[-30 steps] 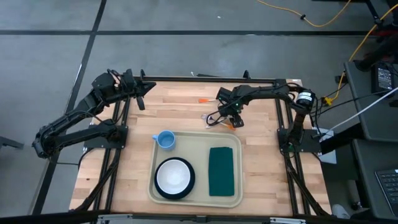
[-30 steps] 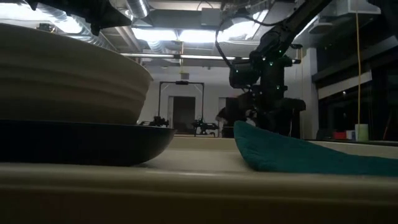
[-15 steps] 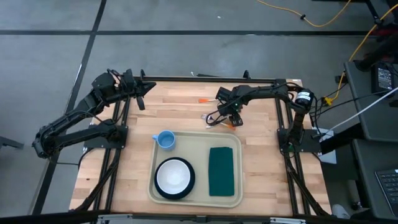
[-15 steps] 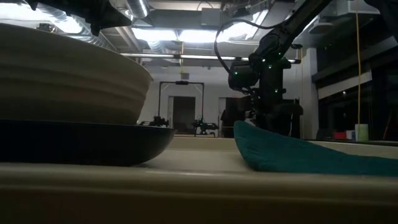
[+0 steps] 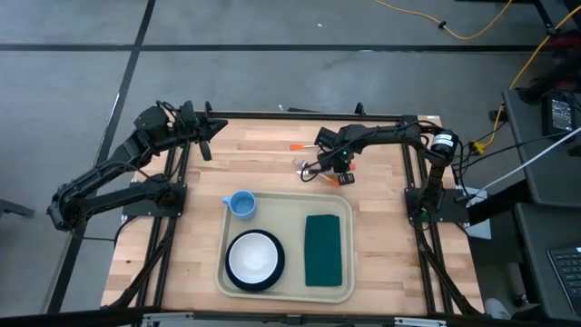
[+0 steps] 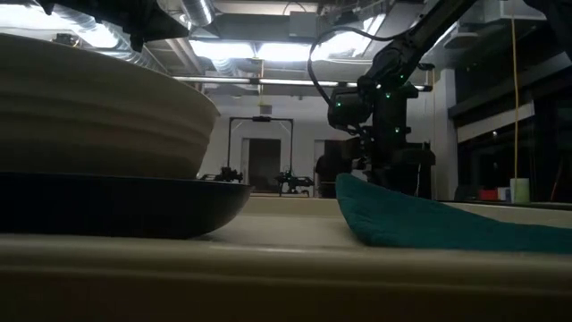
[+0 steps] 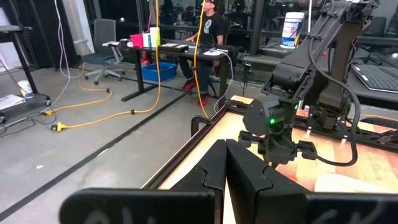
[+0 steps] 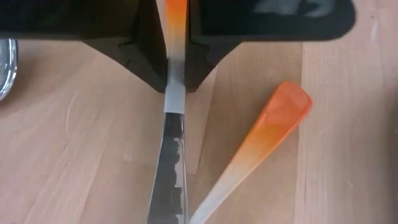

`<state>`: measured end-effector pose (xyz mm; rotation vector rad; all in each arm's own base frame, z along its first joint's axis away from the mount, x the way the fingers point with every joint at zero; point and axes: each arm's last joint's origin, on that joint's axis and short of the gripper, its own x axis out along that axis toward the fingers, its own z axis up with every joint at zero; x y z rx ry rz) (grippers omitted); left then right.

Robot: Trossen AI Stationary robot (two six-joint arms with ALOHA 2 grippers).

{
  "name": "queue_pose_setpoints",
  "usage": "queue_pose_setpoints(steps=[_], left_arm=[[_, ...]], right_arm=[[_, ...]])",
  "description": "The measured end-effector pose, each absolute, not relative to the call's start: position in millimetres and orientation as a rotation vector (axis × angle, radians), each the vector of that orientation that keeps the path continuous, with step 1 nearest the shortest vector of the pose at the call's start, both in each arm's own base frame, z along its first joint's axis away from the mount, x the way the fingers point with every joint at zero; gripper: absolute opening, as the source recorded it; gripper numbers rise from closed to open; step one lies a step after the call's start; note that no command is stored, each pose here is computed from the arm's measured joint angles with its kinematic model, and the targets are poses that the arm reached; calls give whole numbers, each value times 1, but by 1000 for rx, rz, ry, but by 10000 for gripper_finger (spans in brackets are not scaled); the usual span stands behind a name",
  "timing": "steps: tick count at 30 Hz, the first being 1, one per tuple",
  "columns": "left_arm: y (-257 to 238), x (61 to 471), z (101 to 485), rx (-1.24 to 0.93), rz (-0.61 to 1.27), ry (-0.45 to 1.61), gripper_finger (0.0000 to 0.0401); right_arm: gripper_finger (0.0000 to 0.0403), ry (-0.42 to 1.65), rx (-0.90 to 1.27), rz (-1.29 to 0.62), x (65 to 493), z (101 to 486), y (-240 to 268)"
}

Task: Set up tray
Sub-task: Put the orange knife on top of the green napkin on the gray tray

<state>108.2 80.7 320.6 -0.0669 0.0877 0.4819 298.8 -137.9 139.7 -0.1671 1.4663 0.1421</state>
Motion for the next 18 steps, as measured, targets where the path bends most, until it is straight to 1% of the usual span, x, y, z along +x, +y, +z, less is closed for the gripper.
queue_pose_setpoints(steps=[6,10,18], left_arm=[[81,108,321,-67,482,88,4],[81,108,321,-67,482,88,4],[81,108,321,-67,482,88,4]], right_arm=[[39,1467,-167,142,299,140,-138],[46,1467,-167,142,299,140,-138],[41,1476,-161,146,298,140,-137]])
